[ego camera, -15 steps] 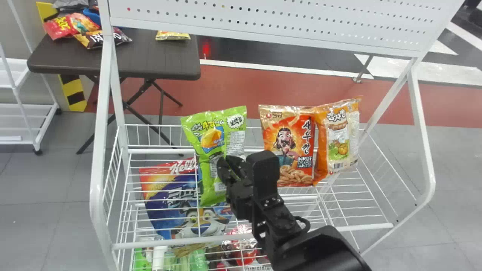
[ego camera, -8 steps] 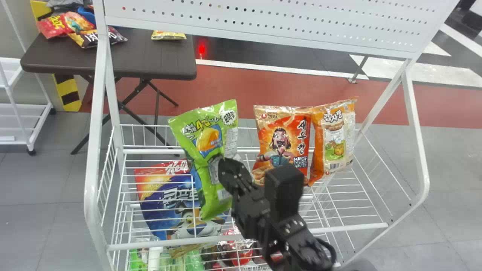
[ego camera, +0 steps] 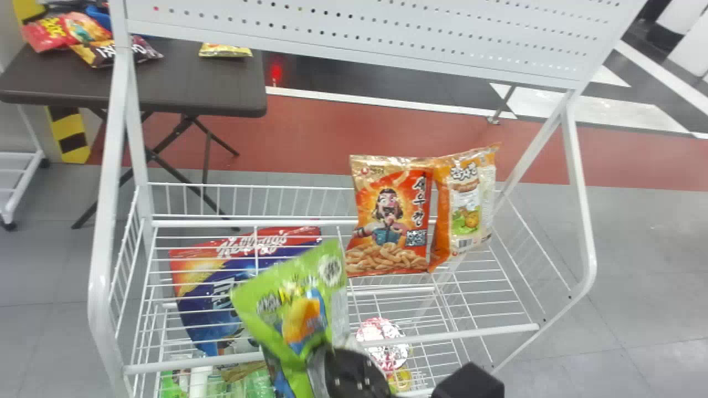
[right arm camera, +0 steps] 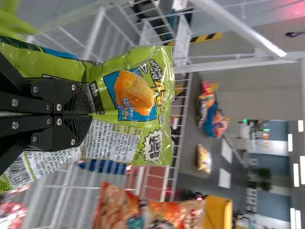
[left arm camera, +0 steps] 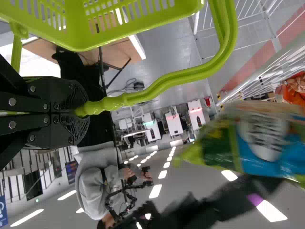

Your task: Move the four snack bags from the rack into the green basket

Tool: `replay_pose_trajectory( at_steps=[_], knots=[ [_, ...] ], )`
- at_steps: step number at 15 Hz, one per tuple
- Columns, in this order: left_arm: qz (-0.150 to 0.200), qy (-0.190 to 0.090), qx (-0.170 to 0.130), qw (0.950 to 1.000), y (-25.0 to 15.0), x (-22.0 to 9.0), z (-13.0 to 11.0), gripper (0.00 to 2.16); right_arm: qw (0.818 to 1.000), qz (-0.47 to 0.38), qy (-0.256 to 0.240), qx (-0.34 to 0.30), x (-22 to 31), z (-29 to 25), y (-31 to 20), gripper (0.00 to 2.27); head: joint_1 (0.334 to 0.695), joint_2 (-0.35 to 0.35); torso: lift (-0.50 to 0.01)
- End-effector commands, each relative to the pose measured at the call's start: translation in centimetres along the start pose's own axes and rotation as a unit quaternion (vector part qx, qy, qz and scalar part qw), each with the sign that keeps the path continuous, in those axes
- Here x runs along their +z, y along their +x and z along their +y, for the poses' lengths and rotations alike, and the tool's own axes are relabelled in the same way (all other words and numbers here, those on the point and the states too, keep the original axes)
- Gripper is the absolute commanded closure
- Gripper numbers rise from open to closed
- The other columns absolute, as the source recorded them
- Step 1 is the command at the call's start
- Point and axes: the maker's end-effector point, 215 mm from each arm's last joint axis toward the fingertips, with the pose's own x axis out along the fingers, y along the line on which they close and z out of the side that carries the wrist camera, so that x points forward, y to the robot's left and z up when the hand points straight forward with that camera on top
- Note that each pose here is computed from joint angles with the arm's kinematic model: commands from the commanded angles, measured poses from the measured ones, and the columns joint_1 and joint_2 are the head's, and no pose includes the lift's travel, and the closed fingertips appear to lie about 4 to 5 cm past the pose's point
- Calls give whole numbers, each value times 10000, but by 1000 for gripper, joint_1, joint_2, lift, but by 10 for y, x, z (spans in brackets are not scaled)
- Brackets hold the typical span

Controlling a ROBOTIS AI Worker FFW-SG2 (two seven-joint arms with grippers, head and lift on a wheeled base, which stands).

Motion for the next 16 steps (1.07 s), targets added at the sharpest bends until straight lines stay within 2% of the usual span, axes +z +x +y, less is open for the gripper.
replay_pose_trajectory(
  at_steps=[1, 5, 8, 16],
  knots=[
    [-8, -10, -6, 10000, -1, 0, 0, 1872, 9973, 731, -76, -85, -52, -5, -14, 2132, 695, -350, 0],
    [-97, -42, -47, 9999, -7, 2, 0, 1872, 9867, 1621, -27, -71, -130, -3, -25, 2128, 695, -350, 0],
    [-89, -49, -80, 9999, -6, 1, -2, 1872, 9800, 1975, 63, 250, -174, 28, -24, 2128, 695, -350, 0],
    [-29, -53, -133, 9999, -2, -6, -6, 1872, 9749, 1885, -35, 1182, -188, 119, -3, 2128, 695, -350, 0]
  ],
)
